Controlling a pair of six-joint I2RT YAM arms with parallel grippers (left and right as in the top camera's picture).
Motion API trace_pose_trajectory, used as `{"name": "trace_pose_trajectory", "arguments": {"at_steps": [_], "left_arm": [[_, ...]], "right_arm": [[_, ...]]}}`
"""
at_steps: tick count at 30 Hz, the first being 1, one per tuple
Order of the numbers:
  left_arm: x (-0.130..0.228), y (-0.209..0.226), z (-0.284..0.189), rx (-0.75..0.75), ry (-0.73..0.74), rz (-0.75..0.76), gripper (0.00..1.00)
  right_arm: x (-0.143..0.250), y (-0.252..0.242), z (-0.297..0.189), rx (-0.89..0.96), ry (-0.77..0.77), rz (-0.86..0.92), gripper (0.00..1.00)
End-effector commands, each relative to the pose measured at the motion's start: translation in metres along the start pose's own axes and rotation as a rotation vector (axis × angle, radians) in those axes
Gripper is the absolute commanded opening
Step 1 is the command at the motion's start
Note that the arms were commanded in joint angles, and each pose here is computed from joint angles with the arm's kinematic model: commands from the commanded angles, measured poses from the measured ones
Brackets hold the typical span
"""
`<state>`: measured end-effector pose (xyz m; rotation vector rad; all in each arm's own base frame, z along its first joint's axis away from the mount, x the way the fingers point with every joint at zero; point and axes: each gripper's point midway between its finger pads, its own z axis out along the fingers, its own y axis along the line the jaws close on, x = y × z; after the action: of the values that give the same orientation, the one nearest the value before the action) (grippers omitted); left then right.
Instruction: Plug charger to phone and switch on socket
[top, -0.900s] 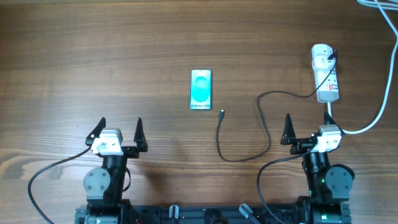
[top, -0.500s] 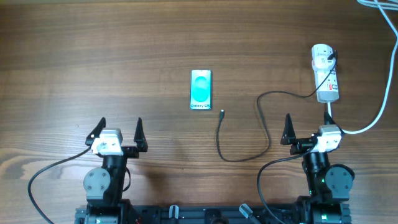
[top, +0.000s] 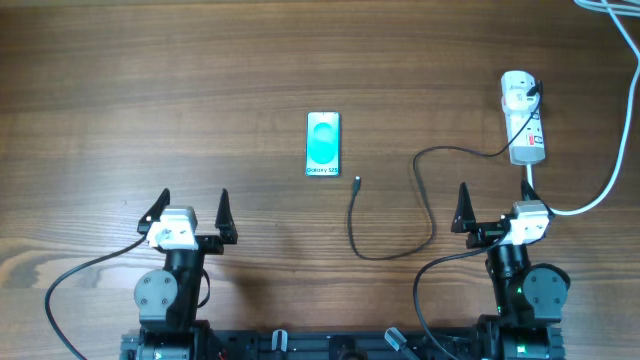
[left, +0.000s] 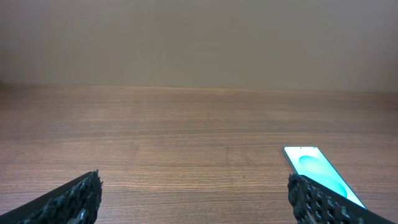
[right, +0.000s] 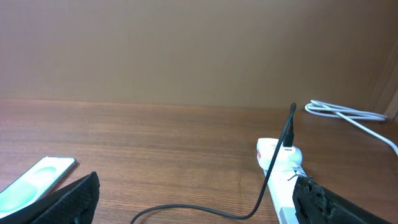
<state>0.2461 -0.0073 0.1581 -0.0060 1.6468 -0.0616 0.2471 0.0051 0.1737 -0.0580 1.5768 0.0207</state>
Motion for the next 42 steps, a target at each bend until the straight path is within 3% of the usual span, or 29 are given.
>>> {"name": "trace_pose_trajectory", "arguments": {"at_steps": [1, 23, 24, 27, 29, 31, 35, 38, 42], "left_arm": [[0.001, 0.002, 0.000, -0.010, -0.003, 0.019, 1.00], [0.001, 0.002, 0.000, -0.010, -0.003, 0.018, 1.00], [0.001, -0.004, 0.000, 0.023, -0.002, -0.017, 1.00], [0.000, -0.042, -0.005, 0.247, 0.061, -0.512, 1.00], [-0.003, -0.045, -0.005, 0.261, 0.071, -0.647, 1.00], [-0.008, -0.045, -0.005, 0.268, 0.058, -0.681, 1.00], [-0.053, -0.047, -0.012, 0.338, -0.121, -0.647, 1.00], [-0.119, -0.048, -0.037, 0.420, -0.408, -0.559, 1.00], [-0.157, -0.046, -0.050, 0.414, -0.488, -0.511, 1.00]], "right_arm": [[-0.002, 0.001, 0.000, -0.005, -0.009, 0.000, 1.00], [-0.002, 0.001, 0.000, -0.005, -0.009, 0.000, 1.00], [-0.002, 0.001, 0.000, -0.005, -0.009, 0.000, 1.00], [-0.002, 0.001, 0.000, -0.005, -0.009, 0.000, 1.00], [-0.002, 0.001, 0.000, -0.005, -0.009, -0.001, 1.00], [-0.002, 0.001, 0.000, -0.005, -0.008, 0.000, 1.00], [-0.002, 0.001, 0.000, -0.005, -0.009, 0.000, 1.00], [-0.002, 0.001, 0.000, -0.005, -0.009, 0.000, 1.00], [-0.002, 0.001, 0.000, -0.005, -0.009, 0.000, 1.00]]}}
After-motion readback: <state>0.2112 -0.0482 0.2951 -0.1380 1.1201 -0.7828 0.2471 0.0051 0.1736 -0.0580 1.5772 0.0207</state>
